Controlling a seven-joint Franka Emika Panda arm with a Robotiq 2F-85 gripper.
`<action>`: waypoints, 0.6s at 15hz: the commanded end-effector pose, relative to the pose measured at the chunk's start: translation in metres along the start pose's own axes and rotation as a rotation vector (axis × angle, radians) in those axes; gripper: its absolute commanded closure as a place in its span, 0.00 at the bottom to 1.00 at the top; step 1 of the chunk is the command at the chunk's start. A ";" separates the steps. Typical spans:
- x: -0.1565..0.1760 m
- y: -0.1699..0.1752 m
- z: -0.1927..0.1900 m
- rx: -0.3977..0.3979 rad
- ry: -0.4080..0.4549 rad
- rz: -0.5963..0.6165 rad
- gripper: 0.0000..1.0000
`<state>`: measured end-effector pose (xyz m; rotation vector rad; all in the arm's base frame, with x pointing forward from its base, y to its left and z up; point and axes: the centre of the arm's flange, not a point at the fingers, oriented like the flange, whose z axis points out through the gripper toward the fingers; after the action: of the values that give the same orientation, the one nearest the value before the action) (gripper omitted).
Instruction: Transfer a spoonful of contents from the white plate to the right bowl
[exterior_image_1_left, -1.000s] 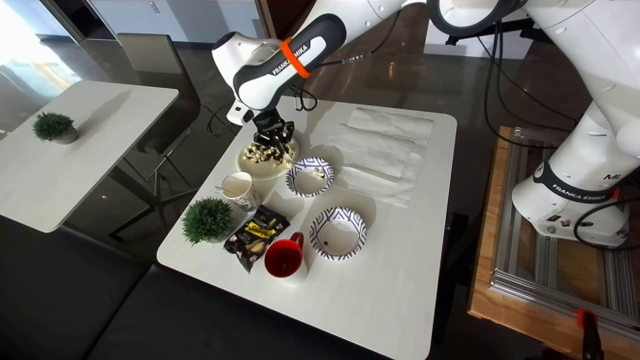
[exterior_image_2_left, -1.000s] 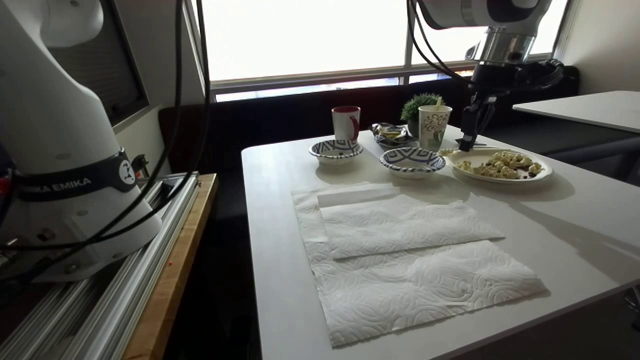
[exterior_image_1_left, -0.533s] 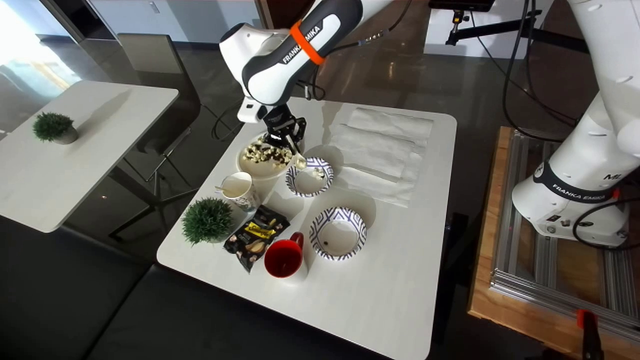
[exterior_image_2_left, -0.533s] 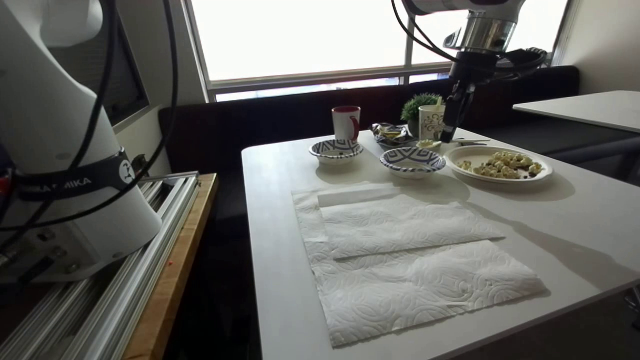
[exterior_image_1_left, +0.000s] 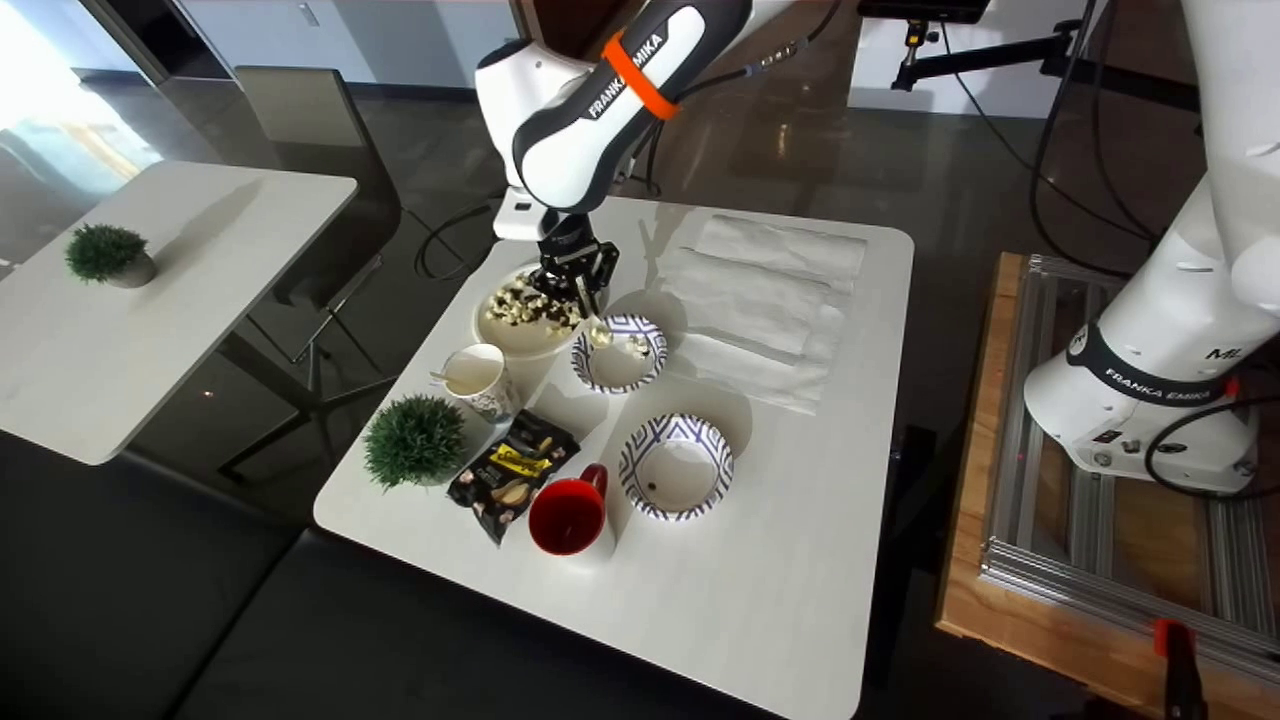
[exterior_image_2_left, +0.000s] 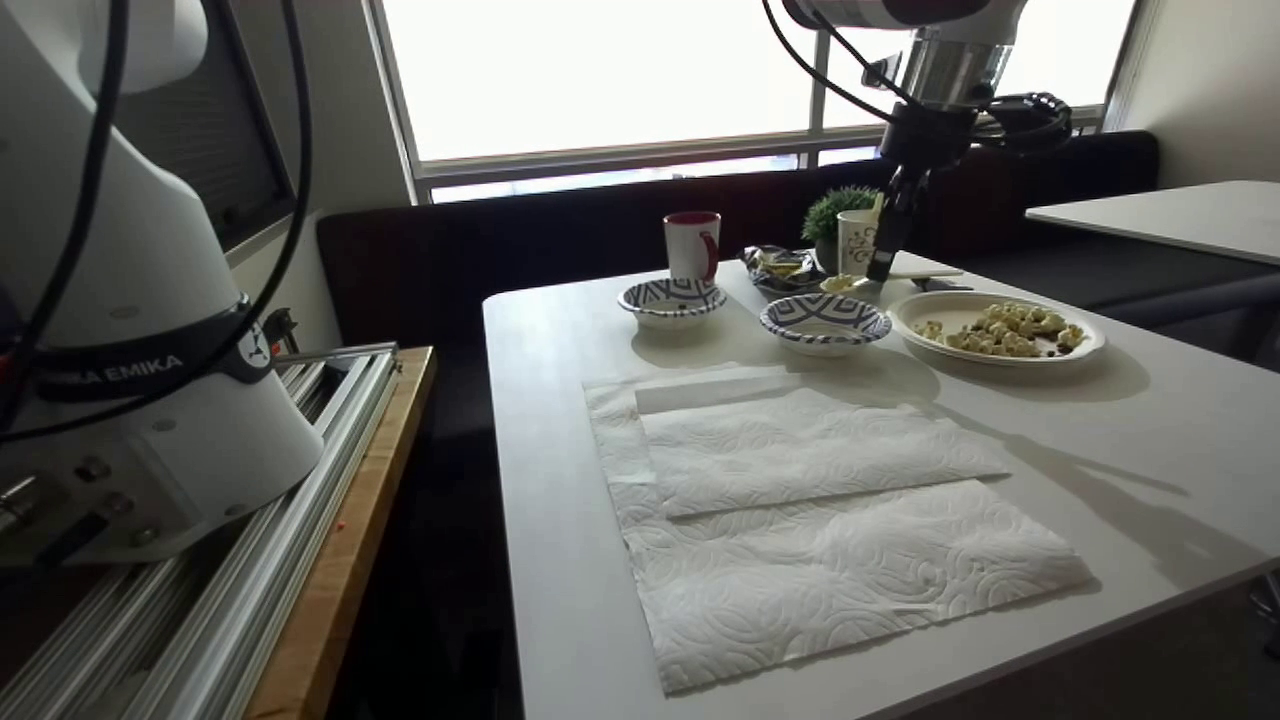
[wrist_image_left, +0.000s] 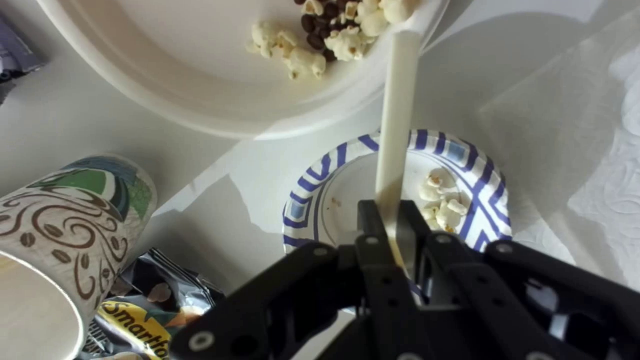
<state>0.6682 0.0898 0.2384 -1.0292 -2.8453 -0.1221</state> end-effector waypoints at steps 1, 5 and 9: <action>0.021 -0.018 0.000 -0.080 -0.069 -0.057 0.97; 0.024 -0.021 0.006 -0.161 -0.125 -0.113 0.97; 0.015 -0.008 0.013 -0.131 -0.126 -0.089 0.87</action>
<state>0.6511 0.0949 0.2270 -0.9650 -3.0336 -0.2637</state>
